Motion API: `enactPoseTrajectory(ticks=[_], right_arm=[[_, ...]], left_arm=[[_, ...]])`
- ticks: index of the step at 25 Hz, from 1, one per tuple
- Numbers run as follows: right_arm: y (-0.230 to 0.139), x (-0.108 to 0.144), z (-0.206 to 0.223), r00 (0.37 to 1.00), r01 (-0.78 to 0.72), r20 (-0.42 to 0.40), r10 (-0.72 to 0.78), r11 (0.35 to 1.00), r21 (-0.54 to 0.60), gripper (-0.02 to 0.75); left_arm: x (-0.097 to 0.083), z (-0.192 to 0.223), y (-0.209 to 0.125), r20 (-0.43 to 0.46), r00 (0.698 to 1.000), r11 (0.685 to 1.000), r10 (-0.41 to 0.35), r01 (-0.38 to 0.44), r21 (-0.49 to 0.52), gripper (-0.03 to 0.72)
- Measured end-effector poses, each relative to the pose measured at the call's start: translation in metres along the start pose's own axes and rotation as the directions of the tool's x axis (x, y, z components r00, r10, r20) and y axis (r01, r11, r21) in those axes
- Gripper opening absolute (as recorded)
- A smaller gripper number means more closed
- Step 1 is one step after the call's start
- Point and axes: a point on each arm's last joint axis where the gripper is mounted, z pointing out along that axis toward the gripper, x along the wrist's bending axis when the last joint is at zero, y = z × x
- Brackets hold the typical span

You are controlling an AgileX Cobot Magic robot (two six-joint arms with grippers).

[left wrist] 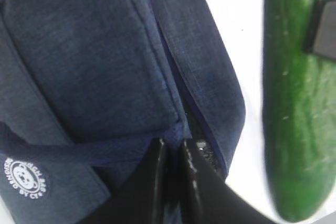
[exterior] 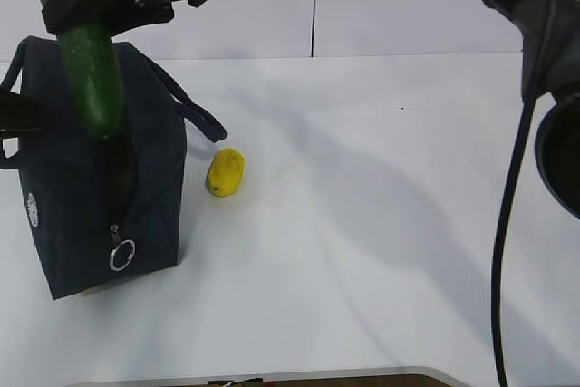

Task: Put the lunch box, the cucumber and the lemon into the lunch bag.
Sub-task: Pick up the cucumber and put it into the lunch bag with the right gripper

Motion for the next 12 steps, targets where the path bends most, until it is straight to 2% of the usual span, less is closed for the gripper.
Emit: enactPoseTrajectory(ticks=[3,12], right_arm=[[0.0,-0.001,0.006,1.0,0.01,0.006,-0.009,1.0,-0.016,0.353],[-0.017,-0.031,0.047,0.999,-0.037,0.028,0.035,0.998,0.051,0.353]], left_arm=[[0.0,0.0,0.0,0.005,1.0,1.0,-0.007,0.007,-0.002,0.007],[-0.001,0.0,0.0,0.009,1.0,1.0,-0.01,0.01,0.0,0.007]])
